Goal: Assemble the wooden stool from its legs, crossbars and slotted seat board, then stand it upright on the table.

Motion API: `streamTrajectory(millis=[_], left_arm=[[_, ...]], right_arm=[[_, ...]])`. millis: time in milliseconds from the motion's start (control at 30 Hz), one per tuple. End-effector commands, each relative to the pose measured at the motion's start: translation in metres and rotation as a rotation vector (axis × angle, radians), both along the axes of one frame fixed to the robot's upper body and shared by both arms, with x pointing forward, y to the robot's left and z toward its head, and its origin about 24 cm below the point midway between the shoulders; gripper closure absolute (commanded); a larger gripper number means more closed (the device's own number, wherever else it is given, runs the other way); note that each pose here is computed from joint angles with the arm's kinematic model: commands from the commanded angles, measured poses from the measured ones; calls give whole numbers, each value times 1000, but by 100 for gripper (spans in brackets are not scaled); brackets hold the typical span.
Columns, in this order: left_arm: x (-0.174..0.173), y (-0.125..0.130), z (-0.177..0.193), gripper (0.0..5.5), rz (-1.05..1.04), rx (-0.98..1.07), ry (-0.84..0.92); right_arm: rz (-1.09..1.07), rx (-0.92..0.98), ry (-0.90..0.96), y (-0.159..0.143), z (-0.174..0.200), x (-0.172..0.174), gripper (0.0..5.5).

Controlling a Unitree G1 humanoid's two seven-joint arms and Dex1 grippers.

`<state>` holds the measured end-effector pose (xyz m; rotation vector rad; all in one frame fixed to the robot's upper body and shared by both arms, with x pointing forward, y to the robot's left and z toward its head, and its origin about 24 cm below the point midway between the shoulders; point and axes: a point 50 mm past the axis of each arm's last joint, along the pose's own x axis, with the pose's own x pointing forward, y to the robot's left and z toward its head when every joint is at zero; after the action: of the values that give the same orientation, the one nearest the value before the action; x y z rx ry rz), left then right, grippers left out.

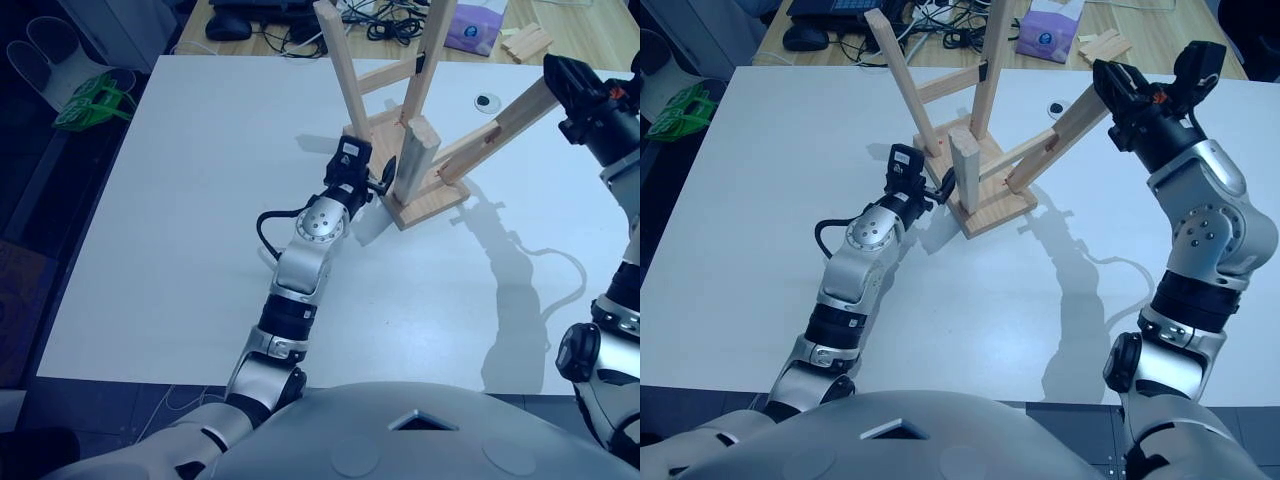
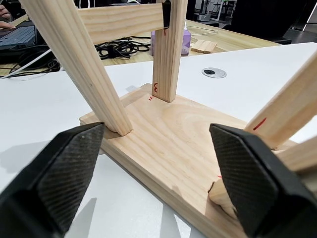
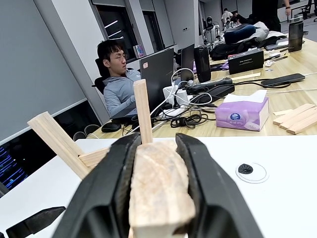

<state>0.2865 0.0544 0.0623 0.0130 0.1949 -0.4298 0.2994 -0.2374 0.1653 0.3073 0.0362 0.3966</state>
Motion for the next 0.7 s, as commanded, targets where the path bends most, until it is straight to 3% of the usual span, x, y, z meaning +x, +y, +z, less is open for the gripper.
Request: streamTrajectory(millis=[33, 400, 533, 700], left_arm=[[0, -5, 5, 159, -5, -11, -5], [0, -5, 1, 159, -1, -5, 6], [-1, -5, -1, 159, 0, -3, 10], [-2, -5, -2, 159, -1, -1, 14]], right_arm=[[10, -53, 60, -1, -9, 1, 443], [56, -146, 214, 6, -18, 15, 445], [147, -185, 168, 21, -17, 9, 445], [123, -163, 196, 18, -23, 6, 446]])
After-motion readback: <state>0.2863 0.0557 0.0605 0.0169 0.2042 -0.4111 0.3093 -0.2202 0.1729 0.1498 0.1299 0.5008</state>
